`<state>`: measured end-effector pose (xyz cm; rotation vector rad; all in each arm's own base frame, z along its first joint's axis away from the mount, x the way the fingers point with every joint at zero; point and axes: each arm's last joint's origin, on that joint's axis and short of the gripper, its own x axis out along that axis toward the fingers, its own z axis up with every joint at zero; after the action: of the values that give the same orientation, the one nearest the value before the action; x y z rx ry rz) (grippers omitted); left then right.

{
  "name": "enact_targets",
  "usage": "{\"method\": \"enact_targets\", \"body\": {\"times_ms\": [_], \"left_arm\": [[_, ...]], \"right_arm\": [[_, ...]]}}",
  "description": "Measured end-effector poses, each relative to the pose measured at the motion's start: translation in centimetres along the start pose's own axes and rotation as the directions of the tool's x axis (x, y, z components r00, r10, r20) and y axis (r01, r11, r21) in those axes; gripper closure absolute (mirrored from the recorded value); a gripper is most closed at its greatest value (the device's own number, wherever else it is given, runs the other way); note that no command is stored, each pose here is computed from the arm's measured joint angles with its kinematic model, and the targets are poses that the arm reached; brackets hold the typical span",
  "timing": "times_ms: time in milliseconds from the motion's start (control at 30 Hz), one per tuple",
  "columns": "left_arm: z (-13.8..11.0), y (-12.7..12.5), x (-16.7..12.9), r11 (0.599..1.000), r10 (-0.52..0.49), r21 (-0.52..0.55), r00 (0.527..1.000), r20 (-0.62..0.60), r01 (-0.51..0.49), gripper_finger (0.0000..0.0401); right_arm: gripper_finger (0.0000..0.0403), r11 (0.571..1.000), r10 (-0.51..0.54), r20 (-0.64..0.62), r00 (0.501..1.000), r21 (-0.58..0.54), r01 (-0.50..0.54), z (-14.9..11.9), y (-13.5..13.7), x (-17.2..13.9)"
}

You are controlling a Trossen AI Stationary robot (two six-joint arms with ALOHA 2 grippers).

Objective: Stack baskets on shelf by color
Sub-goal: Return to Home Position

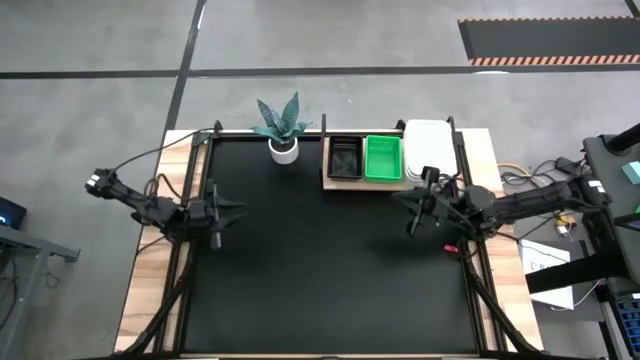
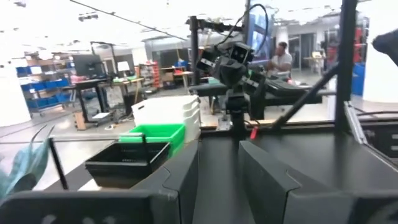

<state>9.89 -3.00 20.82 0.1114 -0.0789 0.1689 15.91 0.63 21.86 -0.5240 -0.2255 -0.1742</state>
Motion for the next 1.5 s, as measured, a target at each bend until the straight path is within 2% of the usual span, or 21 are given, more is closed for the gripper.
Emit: {"method": "enact_targets", "body": {"times_ms": [167,267,467,833,1000,1333,1367,1500], "left_arm": [[-1.4,0.4,-0.7,0.998,0.060,-0.024,0.997,0.042,-0.059,0.0302],[-2.5,0.6,-1.0,0.992,0.126,0.002,0.992,0.033,-0.126,0.0302],[-2.6,0.9,-1.1,0.972,0.234,-0.007,0.972,0.012,-0.234,0.0302],[-3.1,0.7,-0.8,0.973,0.227,0.044,0.974,-0.026,-0.226,0.0302],[-3.2,0.6,-0.7,0.973,0.225,0.058,0.974,-0.037,-0.223,0.0302],[-3.5,0.4,-0.5,0.973,0.221,0.087,0.973,-0.063,-0.215,0.0302],[-3.6,0.4,-0.5,0.973,0.221,0.091,0.973,-0.067,-0.214,0.0302],[-3.7,0.3,-0.4,0.972,0.219,0.103,0.973,-0.078,-0.211,0.0302]], "right_arm": [[0.0394,1.000,-0.003,-0.037,0.999,-0.013,0.003,0.0,-0.7,-1.2],[0.0394,1.000,0.000,-0.046,0.999,-0.015,-0.001,0.2,-1.0,-1.8],[0.0394,0.999,-0.023,0.093,0.995,-0.033,0.026,1.8,-2.1,-3.8],[0.0394,0.998,-0.041,0.259,0.965,-0.044,0.054,3.0,-3.0,-6.2],[0.0394,0.999,-0.031,0.240,0.970,0.029,0.024,2.8,-3.0,-6.8],[0.0394,0.999,-0.044,0.180,0.983,0.034,0.038,2.4,-2.9,-6.8],[0.0394,0.999,-0.044,0.179,0.983,0.020,0.041,2.4,-2.9,-6.8],[0.0394,0.986,-0.046,0.183,0.982,-0.150,0.075,2.4,-2.9,-6.8]]}}
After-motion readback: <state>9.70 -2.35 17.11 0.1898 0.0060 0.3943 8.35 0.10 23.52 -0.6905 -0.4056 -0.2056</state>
